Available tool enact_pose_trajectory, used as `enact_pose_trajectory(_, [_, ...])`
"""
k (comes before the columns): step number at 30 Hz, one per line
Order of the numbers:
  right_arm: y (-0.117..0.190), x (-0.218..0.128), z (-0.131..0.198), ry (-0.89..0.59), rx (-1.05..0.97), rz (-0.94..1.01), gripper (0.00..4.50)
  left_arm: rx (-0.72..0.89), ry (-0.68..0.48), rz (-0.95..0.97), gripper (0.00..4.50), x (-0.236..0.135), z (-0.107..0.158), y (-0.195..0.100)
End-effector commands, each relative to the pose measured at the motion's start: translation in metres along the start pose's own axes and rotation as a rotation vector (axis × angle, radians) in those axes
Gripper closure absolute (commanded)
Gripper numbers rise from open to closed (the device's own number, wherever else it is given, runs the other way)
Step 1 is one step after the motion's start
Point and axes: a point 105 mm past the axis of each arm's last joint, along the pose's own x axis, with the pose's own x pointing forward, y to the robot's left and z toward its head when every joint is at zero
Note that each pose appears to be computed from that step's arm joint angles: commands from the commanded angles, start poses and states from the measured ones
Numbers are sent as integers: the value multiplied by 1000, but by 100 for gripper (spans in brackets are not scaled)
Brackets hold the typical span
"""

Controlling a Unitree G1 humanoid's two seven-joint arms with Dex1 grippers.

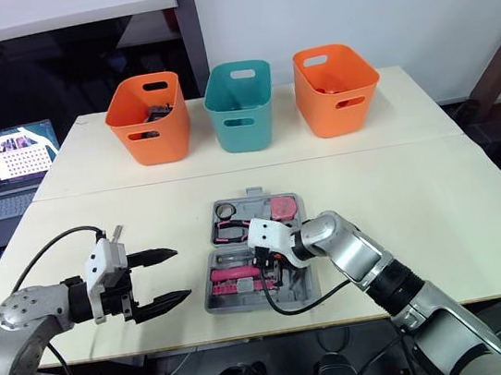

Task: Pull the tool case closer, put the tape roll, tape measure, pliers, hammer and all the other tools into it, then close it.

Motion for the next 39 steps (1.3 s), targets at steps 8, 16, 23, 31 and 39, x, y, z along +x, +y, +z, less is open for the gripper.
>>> enact_pose_trajectory(8, [37,27,-84,230,162,103,446,33,12,7,0,-6,2,3])
enact_pose_trajectory(16, [-23,-15,-3,-193,91,-147,422,-9,8,49,0,-13,-5,11])
enact_pose_trajectory(23, [-42,-96,8,-371,101,-316,127,-11,-30,208,0,-36,-7,38])
enact_pose_trajectory(31, [-29,-162,-66,-316,272,-539,6,-66,-20,539,0,-114,-38,73])
enact_pose_trajectory(39, [-13,-216,-131,-285,417,-772,6,-178,15,801,0,-191,-77,70])
